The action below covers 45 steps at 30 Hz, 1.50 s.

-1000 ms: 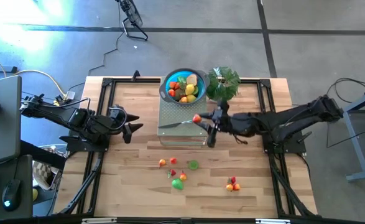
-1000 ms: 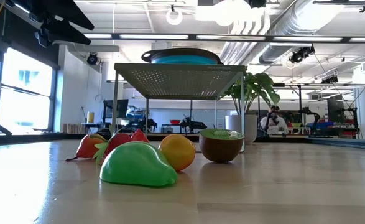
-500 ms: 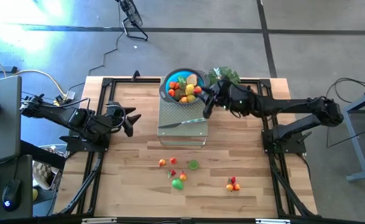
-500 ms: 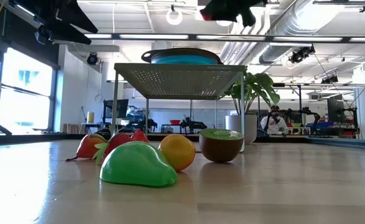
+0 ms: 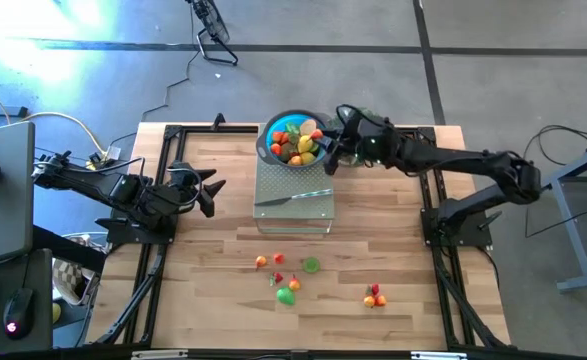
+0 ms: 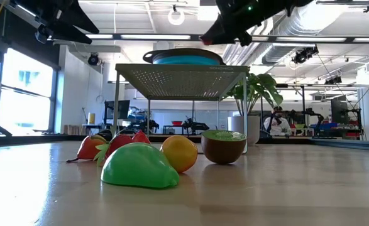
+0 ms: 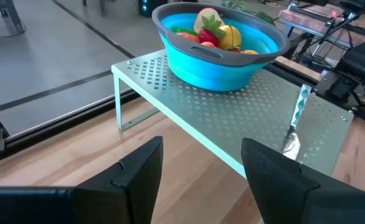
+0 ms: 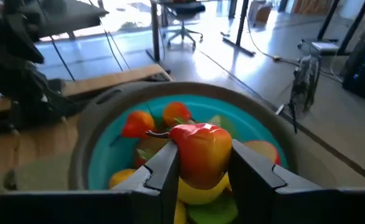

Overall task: Pick & Place Fruit
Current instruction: Put the orange peach in the blue bowl on the shelf, then put the red strawberry in the blue bowl on the shelf

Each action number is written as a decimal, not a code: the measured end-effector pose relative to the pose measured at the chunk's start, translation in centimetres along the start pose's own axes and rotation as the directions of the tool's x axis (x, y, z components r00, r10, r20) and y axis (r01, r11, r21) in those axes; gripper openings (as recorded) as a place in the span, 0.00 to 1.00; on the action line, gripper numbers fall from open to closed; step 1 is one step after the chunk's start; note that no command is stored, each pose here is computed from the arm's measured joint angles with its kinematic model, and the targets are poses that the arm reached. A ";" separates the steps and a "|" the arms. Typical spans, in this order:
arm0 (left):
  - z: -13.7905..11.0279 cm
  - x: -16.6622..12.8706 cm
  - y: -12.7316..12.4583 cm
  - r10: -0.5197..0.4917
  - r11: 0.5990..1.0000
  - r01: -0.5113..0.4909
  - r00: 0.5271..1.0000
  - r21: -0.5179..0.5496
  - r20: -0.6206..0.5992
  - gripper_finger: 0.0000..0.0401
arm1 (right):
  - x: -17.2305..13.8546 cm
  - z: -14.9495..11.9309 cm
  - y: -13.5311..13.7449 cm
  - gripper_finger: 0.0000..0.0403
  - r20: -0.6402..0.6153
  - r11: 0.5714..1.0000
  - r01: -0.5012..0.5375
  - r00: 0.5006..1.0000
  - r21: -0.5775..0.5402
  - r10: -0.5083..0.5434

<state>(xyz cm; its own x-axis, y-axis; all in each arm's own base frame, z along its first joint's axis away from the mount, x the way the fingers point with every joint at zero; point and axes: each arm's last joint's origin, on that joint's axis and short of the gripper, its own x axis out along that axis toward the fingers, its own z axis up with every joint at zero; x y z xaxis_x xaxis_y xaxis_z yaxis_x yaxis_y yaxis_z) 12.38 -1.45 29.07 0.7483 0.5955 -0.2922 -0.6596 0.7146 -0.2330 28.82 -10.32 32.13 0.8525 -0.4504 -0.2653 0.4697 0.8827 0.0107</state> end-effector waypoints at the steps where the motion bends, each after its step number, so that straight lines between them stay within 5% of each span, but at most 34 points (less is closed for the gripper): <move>1: 0.0 0.0 0.0 0.000 1.000 0.000 1.000 0.000 0.000 0.53 | 0.0 0.2 0.0 0.27 -0.017 1.000 0.005 1.000 -0.005 -0.005; 16: 0.0 0.0 0.0 0.001 1.000 -0.001 1.000 0.003 -0.003 0.53 | 1.3 -0.6 -0.5 0.28 -0.264 0.993 0.016 0.963 -0.121 -0.048; 25: 0.0 0.0 0.0 -0.001 1.000 0.001 1.000 0.003 -0.004 0.53 | 1.3 -0.5 -0.5 0.32 -0.250 0.989 0.029 0.966 -0.146 -0.065; 36: 0.0 0.0 0.0 -0.008 1.000 0.008 1.000 0.003 -0.009 0.53 | 1.3 -0.4 -0.5 0.57 -0.249 0.988 0.026 0.966 -0.149 -0.063; 45: -0.1 0.0 0.0 -0.008 1.000 0.008 1.000 0.003 -0.010 0.53 | -1.8 1.8 1.9 0.55 -0.118 0.987 0.001 0.993 -0.159 -0.020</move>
<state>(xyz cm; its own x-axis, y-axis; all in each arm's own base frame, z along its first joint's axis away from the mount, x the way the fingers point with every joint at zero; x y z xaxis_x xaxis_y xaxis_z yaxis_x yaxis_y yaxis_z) 12.38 -1.47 29.02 0.7531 0.5859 -0.2991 -0.6531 0.7206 -0.2330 28.58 -8.07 34.36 0.8097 -0.4493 -0.3775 0.4286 0.8922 -0.1427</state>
